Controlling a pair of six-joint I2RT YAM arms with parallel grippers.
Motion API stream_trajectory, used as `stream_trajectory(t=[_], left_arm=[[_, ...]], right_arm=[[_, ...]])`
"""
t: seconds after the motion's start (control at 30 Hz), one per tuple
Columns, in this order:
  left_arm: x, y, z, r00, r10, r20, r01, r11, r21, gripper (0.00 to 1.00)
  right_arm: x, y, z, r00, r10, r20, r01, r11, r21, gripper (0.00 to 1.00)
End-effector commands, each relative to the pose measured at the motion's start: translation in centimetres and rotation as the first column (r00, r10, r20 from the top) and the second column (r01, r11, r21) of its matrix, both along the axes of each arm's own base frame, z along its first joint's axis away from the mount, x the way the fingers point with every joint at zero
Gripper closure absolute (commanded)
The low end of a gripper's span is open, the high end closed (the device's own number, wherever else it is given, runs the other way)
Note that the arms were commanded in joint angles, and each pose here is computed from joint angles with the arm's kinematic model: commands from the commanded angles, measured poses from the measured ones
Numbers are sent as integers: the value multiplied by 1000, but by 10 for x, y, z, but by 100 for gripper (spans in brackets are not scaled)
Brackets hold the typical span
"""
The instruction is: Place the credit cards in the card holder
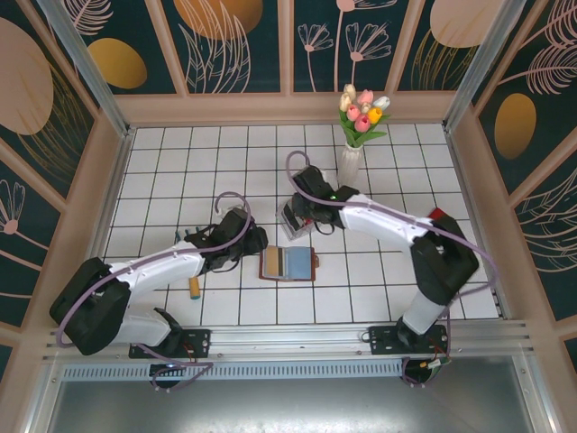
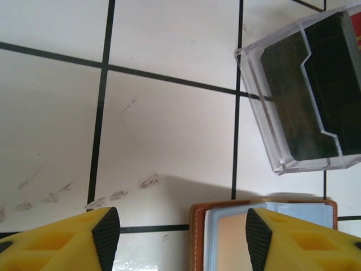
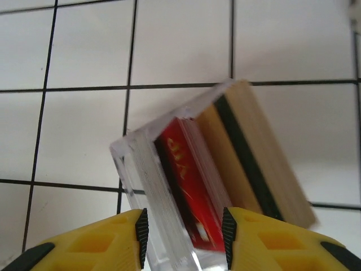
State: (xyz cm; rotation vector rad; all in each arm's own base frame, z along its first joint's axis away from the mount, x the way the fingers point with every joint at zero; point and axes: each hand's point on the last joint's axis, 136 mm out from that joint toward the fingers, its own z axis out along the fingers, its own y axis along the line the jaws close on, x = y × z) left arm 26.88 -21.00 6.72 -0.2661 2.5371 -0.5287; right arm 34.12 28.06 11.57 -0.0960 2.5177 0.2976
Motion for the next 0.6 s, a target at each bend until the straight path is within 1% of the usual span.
stream_trajectory(t=[0.0,0.07,0.17,0.33,0.57], left_arm=[[12,-10,13,1000,-13,24,14,999,-50,36],[13,-9,12,1000,-2,20,4,997,-72,36],[13,-6,11,1000,11,22,-9,997,-75,36],[12,-2,10,999,23,25,-21,997,-68,35],[9,3,8,999,44,23,-42,996,-80,34]], right_arm=[[-2,11,-16,994,103,-41,-108,984,-142,58],[4,12,-23,994,98,-44,-105,973,-205,58],[8,16,-31,992,112,-56,-122,958,-261,58],[9,22,-42,988,141,-69,-156,934,-322,58],[14,13,-51,991,116,-60,-130,892,-432,58]])
